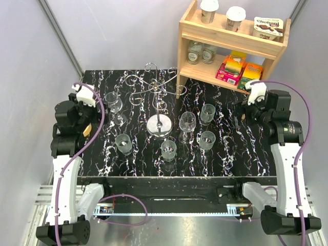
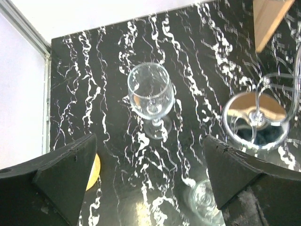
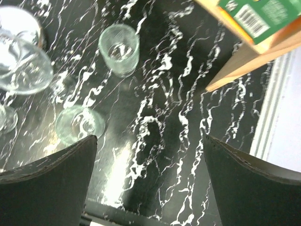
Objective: Place the wine glass upside down on the wine glass rack
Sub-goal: Pick up the wine glass at the center of the board.
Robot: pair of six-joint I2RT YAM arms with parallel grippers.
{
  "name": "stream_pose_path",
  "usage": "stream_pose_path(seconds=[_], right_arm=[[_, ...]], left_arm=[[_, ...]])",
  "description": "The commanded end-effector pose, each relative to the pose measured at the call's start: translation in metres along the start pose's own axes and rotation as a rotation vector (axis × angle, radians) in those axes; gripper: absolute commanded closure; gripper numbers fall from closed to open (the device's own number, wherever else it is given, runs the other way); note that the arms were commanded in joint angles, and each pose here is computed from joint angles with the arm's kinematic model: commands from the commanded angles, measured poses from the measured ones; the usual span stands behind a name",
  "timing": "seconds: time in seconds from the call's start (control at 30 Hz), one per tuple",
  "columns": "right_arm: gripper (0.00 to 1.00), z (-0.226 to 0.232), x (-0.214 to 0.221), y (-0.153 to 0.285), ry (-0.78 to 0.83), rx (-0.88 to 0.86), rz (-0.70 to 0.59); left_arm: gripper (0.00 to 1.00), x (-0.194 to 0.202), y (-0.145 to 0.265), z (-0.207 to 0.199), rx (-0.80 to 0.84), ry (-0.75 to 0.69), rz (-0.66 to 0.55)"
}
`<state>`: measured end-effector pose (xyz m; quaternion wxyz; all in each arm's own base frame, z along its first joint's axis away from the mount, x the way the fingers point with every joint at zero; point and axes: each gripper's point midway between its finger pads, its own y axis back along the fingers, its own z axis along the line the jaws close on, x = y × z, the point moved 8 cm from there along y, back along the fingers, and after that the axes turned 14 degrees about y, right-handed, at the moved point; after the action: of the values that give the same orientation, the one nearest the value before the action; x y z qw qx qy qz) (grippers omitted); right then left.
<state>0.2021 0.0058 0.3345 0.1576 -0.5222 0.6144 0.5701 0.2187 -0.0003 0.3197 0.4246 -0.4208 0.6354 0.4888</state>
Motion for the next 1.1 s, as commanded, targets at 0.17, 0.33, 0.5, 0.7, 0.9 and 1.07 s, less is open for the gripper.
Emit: stream_pose_path(seconds=[0.17,0.33,0.5,0.7,0.9,1.07], right_arm=[[0.01,0.026,0.012,0.002,0.107,-0.265,-0.012],[0.02,0.030,0.019,-0.020,0.098,-0.317,-0.002],[0.08,0.043,0.025,-0.046,0.107,-0.380,0.023],[0.15,0.073,0.035,-0.080,0.195,-0.426,0.111],[0.22,0.082,0.050,-0.106,0.209,-0.449,0.169],[0.28,0.088,0.061,-0.123,0.215,-0.457,0.217]], left_arm=[[0.01,0.021,0.025,-0.006,0.145,-0.237,0.151],[0.01,0.050,0.024,-0.007,0.219,-0.261,0.223],[0.01,0.064,0.024,-0.010,0.270,-0.260,0.243],[0.01,0.052,0.028,-0.018,0.325,-0.237,0.211],[0.01,0.037,0.024,-0.021,0.313,-0.192,0.171],[0.01,0.024,0.024,-0.025,0.328,-0.175,0.143]])
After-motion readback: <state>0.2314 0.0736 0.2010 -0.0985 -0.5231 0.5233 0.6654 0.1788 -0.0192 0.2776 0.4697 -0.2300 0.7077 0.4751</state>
